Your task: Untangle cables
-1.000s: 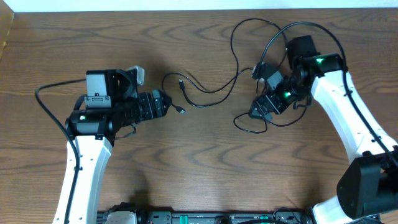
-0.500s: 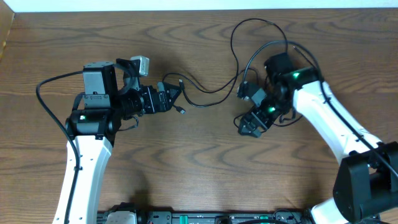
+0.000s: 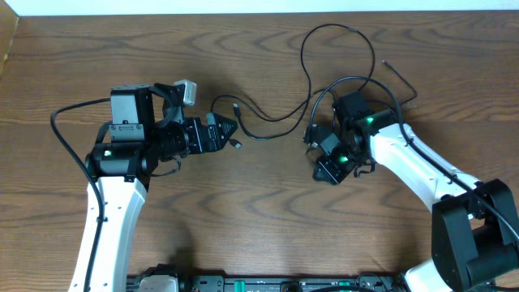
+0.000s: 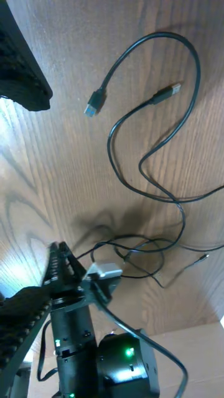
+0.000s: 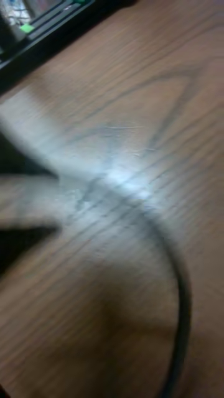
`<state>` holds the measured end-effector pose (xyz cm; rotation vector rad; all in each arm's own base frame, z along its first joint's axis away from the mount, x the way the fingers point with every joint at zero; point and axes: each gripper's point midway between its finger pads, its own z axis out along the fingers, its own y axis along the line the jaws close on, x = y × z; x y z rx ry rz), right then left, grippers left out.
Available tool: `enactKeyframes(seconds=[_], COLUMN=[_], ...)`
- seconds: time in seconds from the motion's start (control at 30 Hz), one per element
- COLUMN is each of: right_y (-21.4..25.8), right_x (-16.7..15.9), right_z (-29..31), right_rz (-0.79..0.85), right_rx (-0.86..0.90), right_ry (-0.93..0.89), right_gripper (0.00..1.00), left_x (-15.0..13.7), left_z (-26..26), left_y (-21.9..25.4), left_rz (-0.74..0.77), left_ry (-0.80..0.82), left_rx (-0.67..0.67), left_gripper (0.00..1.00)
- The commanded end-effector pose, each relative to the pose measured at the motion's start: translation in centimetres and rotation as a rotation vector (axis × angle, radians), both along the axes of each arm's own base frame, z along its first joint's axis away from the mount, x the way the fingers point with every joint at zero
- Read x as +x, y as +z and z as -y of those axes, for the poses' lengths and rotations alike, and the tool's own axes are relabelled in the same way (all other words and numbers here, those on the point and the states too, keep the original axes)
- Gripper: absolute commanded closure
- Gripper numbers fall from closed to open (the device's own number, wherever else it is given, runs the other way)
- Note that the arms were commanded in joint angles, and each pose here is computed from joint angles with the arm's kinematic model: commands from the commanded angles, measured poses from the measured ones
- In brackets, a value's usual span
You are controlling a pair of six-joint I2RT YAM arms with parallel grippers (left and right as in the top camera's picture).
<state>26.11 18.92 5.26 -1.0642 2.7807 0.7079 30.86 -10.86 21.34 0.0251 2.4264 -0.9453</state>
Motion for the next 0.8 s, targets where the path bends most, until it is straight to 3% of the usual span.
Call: enactKeyframes(seconds=[0.0,0.17,0.4,0.77], right_y=[0.6,6.6,21.7,39.4], right_x=[0.7,4.7,9.7,6.3], right_z=[-1.2,-3.3,-4.8,-2.4], right_rz=[-0.026,0.076,0.297,0.576], right_rx=[0.039,0.141,0.285,0.404], right_ry=[-0.08,-0.151,-0.288,-0.312], right_gripper=[0.99,0.99,0.99,0.99], left_x=[-0.3,-0.8,-1.2,-1.3], left_z=[0.3,0.3,0.3,0.5], left_y=[-0.1,-0.4,-0.7,-0.7], left_rz=[-0.001,-0.027,-0.05,-0.052], left_ry=[-0.026,-0.026,-0.026,-0.034], left_rx=[-0.004,-0.004,-0.004,-0.005], left_gripper=[0.05,0.05,0.05,0.05])
